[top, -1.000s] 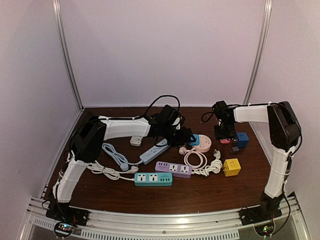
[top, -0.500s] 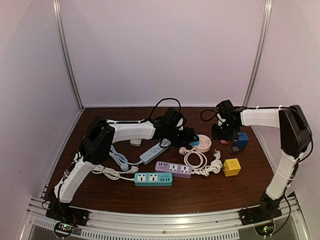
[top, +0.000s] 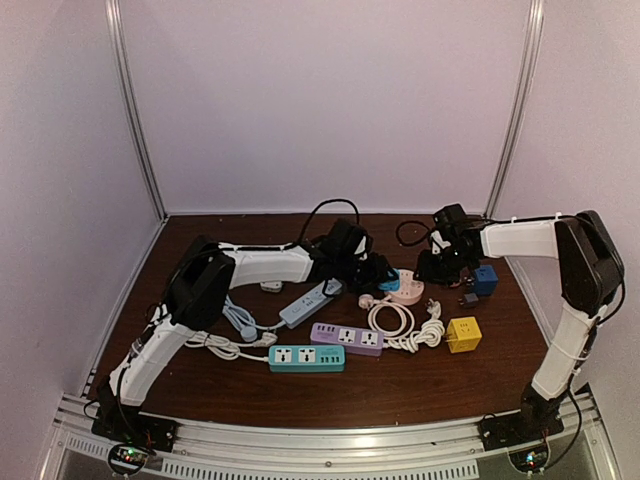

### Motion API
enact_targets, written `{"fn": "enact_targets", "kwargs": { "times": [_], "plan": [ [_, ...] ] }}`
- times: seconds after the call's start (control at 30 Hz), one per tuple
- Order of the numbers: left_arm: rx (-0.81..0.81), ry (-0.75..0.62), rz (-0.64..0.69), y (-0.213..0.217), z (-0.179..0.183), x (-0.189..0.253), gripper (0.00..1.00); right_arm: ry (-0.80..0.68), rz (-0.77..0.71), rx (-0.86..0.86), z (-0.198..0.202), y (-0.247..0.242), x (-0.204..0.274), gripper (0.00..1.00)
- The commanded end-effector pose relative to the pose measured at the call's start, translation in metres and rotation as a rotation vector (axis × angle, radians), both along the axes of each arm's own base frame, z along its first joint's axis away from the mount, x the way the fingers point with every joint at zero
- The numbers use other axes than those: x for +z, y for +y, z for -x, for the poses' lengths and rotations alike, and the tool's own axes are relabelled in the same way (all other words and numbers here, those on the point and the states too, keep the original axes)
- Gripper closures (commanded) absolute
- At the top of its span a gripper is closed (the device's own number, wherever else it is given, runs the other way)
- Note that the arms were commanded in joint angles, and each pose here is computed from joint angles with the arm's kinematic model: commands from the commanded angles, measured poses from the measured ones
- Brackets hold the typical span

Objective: Pull the plug off the socket

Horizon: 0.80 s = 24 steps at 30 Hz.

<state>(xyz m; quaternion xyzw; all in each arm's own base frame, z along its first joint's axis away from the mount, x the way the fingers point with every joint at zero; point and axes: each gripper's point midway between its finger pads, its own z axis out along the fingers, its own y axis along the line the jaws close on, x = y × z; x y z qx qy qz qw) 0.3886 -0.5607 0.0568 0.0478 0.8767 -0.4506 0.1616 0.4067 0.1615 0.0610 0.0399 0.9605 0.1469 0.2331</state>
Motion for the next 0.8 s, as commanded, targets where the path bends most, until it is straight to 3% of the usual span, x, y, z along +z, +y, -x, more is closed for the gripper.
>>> {"fn": "enact_targets", "kwargs": {
  "times": [0.0,0.37,0.77],
  "plan": [
    [0.005,-0.047,0.068,-0.008,-0.011,0.025,0.49,-0.007,-0.063,0.014,-0.004,0.012,-0.002,0.6],
    [-0.015,-0.05,0.079,-0.008,-0.006,0.029,0.7,0.033,-0.137,0.048,0.001,0.027,-0.017,0.77],
    [-0.035,-0.046,0.117,-0.011,-0.002,0.036,0.7,0.063,-0.155,0.056,0.01,0.03,-0.03,0.84]
  ]
}}
